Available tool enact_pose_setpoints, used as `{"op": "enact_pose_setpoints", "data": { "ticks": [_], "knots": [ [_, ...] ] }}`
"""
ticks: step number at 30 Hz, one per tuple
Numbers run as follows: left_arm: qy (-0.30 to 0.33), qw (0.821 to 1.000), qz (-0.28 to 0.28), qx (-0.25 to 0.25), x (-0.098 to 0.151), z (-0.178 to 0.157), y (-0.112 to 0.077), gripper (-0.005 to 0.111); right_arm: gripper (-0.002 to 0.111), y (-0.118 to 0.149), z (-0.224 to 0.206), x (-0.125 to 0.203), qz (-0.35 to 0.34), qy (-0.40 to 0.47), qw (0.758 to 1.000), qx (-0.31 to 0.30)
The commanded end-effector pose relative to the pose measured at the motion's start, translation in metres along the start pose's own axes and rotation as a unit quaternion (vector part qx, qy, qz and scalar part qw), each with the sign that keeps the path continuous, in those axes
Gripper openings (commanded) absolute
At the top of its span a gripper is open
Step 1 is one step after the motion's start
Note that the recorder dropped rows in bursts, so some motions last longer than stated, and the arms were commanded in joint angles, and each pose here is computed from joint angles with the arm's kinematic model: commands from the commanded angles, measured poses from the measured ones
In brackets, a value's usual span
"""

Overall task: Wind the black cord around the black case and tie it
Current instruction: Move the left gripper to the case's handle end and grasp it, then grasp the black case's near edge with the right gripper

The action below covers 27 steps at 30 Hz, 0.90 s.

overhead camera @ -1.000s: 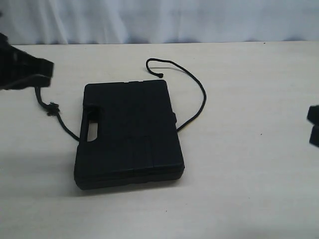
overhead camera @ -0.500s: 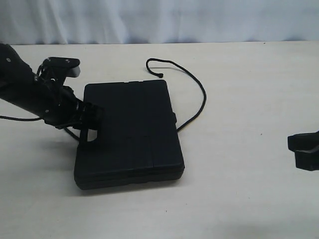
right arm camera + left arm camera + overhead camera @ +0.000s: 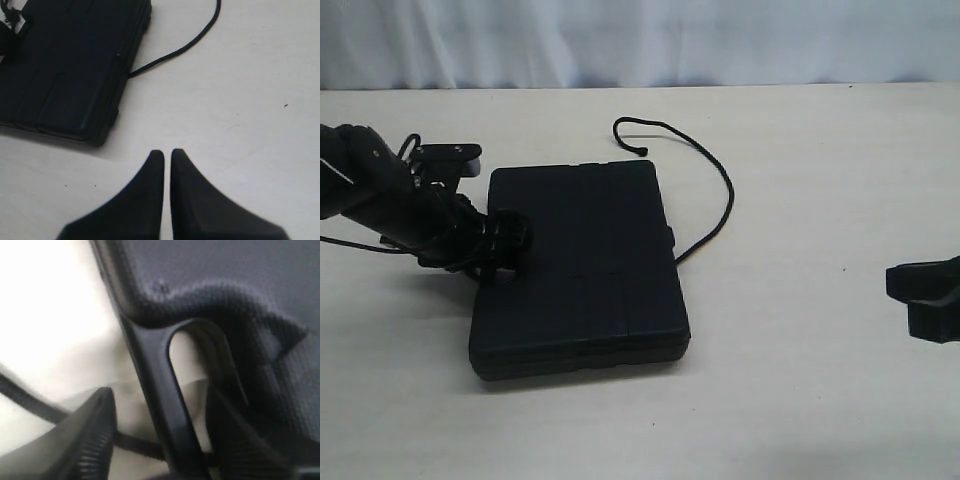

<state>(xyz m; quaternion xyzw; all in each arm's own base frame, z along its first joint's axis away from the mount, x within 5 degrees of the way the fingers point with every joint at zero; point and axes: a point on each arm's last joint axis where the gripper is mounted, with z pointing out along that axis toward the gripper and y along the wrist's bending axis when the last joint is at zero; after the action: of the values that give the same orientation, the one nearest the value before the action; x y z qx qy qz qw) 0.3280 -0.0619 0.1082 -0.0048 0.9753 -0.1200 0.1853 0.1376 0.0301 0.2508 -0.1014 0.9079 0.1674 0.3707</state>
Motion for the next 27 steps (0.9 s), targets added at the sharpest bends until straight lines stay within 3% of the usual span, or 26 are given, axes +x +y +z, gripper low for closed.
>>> {"op": "enact_pose_setpoints", "data": {
  "ticks": [1,4,7,21,27],
  "knots": [
    [0.004,1.0,-0.019,0.021,-0.008,-0.002,-0.007,0.031,0.004,0.003,0.0,-0.001,-0.028,-0.004,0.999,-0.018],
    [0.019,0.998,-0.037,0.05,-0.013,-0.005,-0.014,0.012,0.004,0.005,0.0,-0.002,-0.038,-0.011,0.999,-0.025],
    [0.025,0.997,-0.037,0.067,-0.019,-0.009,-0.019,0.001,0.004,0.007,-0.001,-0.005,-0.053,-0.026,0.997,-0.039],
    [-0.021,0.993,-0.051,0.106,-0.036,-0.046,-0.033,0.0,0.005,0.028,-0.013,-0.025,-0.126,-0.087,0.98,-0.124],
    [-0.038,0.987,-0.077,0.134,-0.04,-0.062,-0.04,0.0,0.005,0.061,-0.011,-0.054,-0.205,-0.105,0.959,-0.163]
  ]
}}
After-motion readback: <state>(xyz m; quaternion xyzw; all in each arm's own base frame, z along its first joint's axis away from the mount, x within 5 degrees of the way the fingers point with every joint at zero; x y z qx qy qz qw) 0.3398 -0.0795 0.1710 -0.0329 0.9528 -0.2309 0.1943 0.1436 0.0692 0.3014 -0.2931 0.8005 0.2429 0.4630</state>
